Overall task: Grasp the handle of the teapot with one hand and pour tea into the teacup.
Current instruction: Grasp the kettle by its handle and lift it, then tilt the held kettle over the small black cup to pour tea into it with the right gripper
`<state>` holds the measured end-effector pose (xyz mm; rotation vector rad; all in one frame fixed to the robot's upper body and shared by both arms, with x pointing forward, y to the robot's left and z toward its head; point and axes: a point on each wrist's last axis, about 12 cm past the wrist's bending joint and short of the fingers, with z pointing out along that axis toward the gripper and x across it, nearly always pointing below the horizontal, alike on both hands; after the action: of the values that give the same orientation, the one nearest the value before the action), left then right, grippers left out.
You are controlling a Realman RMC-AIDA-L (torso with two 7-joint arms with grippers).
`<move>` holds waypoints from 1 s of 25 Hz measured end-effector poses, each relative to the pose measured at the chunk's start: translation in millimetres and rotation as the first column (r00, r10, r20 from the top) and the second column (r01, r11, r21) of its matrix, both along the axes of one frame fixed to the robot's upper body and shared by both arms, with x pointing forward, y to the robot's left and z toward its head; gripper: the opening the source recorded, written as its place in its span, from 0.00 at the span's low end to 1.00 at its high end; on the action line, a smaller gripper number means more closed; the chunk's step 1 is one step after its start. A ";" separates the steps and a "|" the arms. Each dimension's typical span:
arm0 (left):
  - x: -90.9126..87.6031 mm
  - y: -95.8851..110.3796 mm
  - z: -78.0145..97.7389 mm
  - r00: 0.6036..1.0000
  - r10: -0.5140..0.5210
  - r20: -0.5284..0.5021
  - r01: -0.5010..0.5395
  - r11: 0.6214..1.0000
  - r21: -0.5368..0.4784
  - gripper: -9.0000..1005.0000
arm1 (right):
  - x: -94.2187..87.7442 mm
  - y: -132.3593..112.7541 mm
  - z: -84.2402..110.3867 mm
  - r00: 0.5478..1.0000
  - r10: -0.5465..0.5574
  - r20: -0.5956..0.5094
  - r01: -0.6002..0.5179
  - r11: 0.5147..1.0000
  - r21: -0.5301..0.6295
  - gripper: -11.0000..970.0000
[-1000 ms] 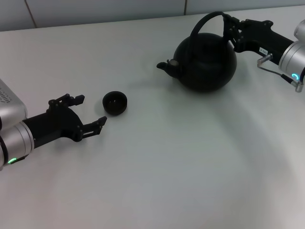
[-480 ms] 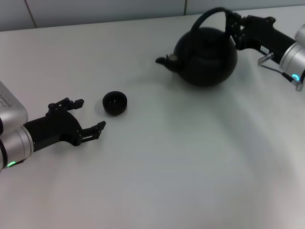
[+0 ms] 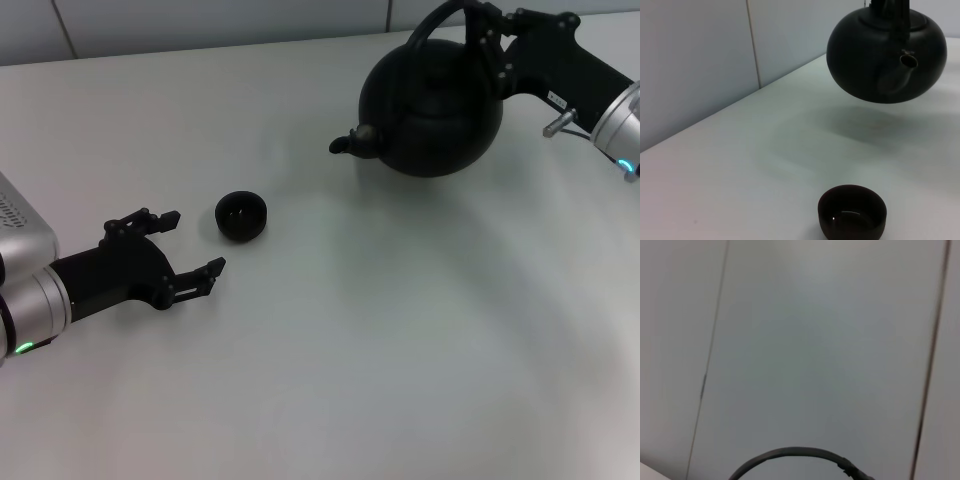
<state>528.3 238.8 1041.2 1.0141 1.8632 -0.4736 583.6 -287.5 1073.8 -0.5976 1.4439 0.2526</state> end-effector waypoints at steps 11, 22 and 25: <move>-0.4 -0.9 -0.2 1.000 -0.004 -0.001 0.004 1.000 0.000 0.84 | 19.4 15.2 14.7 0.998 0.032 0.046 -0.030 0.999 -0.036 0.10; 0.8 -1.6 1.1 1.000 -0.014 0.008 0.014 1.000 0.004 0.84 | 40.0 43.7 24.8 0.993 0.099 0.068 -0.089 0.987 -0.133 0.10; 1.5 -3.0 1.7 1.000 -0.019 0.010 0.019 1.000 0.006 0.84 | 46.0 52.8 27.3 0.991 0.122 0.061 -0.110 0.980 -0.165 0.10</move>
<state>529.8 235.9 1042.8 1.0373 1.8481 -0.4742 629.6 -234.7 1101.1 -0.8168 1.3706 0.2050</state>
